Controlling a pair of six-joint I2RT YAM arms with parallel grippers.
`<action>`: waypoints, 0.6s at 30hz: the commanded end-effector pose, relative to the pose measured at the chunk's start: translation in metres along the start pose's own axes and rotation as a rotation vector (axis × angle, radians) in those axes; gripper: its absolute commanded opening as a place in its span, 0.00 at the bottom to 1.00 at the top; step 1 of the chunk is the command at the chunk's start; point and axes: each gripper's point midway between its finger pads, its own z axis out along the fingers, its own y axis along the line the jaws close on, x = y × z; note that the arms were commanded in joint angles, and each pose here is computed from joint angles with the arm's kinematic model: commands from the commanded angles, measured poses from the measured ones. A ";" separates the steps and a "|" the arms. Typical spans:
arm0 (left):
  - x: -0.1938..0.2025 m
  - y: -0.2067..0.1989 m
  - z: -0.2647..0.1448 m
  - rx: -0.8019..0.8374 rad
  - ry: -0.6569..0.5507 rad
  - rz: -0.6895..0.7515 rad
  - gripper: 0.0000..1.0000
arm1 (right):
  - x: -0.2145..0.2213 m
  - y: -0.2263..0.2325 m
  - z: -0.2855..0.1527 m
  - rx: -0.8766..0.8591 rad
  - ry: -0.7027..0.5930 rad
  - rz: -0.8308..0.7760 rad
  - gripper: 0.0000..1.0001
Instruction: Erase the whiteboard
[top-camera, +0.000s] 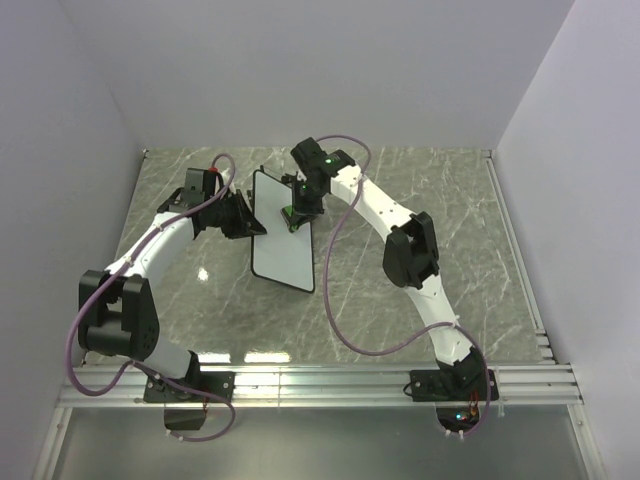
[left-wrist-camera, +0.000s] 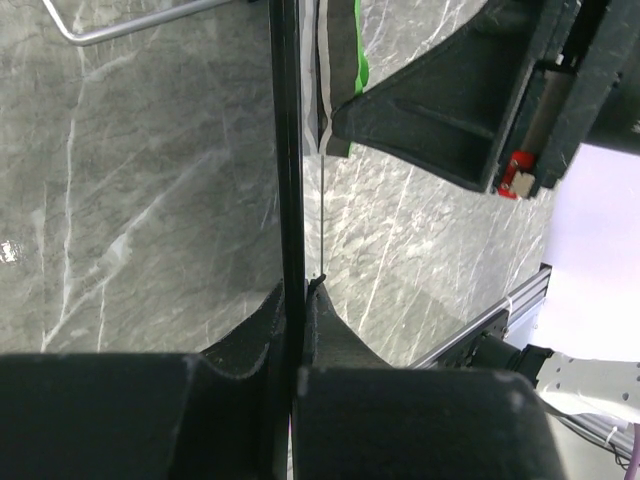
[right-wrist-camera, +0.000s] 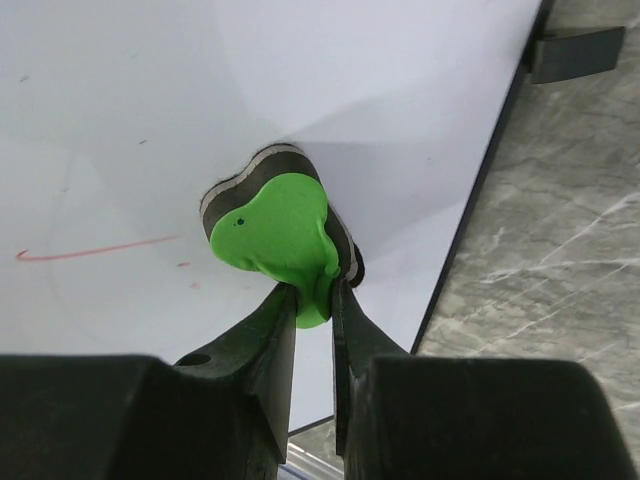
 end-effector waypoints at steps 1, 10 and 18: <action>0.046 -0.008 0.031 0.046 0.167 0.059 0.00 | 0.046 0.101 0.000 -0.264 0.073 -0.128 0.00; 0.060 -0.014 0.035 0.067 0.214 0.104 0.00 | 0.023 0.150 -0.037 -0.455 -0.035 -0.204 0.00; 0.072 -0.015 0.036 0.057 0.243 0.141 0.00 | 0.016 0.165 -0.050 -0.527 -0.067 -0.222 0.00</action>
